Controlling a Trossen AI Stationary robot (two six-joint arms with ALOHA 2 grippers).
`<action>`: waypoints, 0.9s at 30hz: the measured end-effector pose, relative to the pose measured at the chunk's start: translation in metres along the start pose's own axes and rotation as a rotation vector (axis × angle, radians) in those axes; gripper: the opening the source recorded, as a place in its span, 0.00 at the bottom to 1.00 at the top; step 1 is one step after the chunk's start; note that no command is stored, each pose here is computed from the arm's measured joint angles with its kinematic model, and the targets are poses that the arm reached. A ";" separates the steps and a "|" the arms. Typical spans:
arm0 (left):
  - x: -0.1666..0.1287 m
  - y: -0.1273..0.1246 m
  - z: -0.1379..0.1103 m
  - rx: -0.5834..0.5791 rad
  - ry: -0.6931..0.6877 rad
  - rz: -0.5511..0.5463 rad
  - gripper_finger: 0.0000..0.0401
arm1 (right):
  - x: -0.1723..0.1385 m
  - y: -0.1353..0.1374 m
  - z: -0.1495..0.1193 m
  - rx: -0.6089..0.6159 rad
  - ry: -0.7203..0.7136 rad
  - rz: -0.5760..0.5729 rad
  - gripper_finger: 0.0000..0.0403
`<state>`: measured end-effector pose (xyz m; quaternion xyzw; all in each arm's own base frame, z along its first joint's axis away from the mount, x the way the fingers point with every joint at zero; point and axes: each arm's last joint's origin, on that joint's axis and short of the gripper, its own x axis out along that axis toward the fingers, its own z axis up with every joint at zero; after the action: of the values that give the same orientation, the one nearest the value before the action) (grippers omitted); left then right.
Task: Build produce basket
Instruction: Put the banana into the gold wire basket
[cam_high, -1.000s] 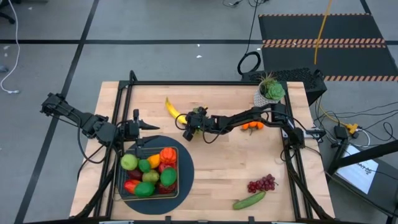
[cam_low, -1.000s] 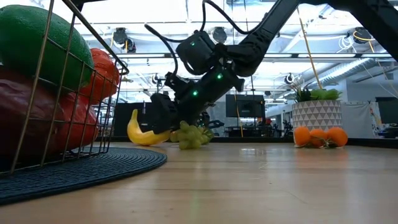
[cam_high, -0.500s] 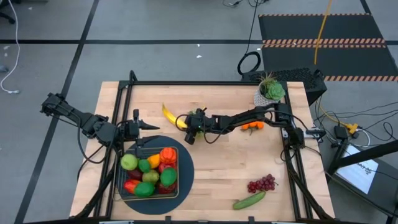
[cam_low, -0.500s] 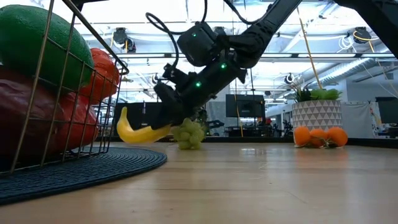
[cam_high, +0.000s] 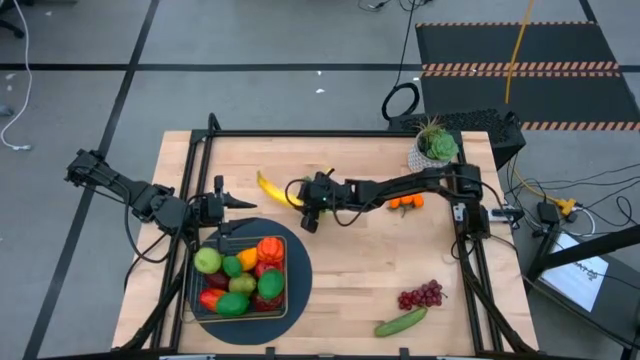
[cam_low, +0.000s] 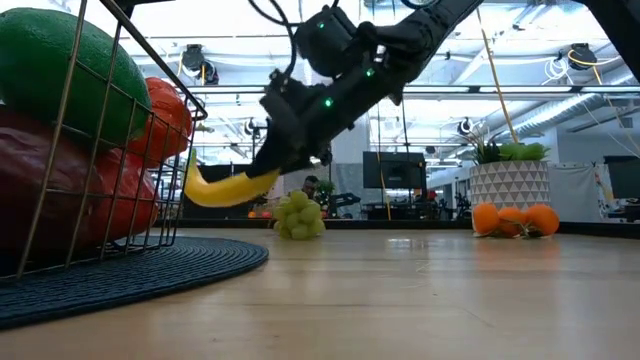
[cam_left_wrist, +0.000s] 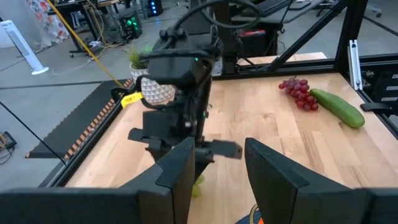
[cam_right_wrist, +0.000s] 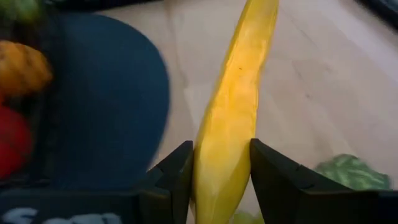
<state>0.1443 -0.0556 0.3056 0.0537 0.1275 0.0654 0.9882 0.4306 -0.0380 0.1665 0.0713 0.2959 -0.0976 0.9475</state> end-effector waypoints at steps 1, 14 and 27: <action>0.000 0.000 0.000 0.001 0.000 0.000 0.35 | -0.003 0.001 0.001 0.011 0.008 0.020 0.33; 0.000 0.000 0.000 -0.009 0.001 0.000 0.35 | -0.051 0.009 0.019 0.054 0.051 0.146 0.33; 0.000 0.000 0.000 -0.012 -0.001 -0.015 0.35 | -0.137 0.021 -0.027 0.162 -0.153 0.292 0.33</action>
<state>0.1444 -0.0560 0.3058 0.0467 0.1268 0.0585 0.9891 0.3099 0.0074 0.2247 0.1822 0.2008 0.0125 0.9625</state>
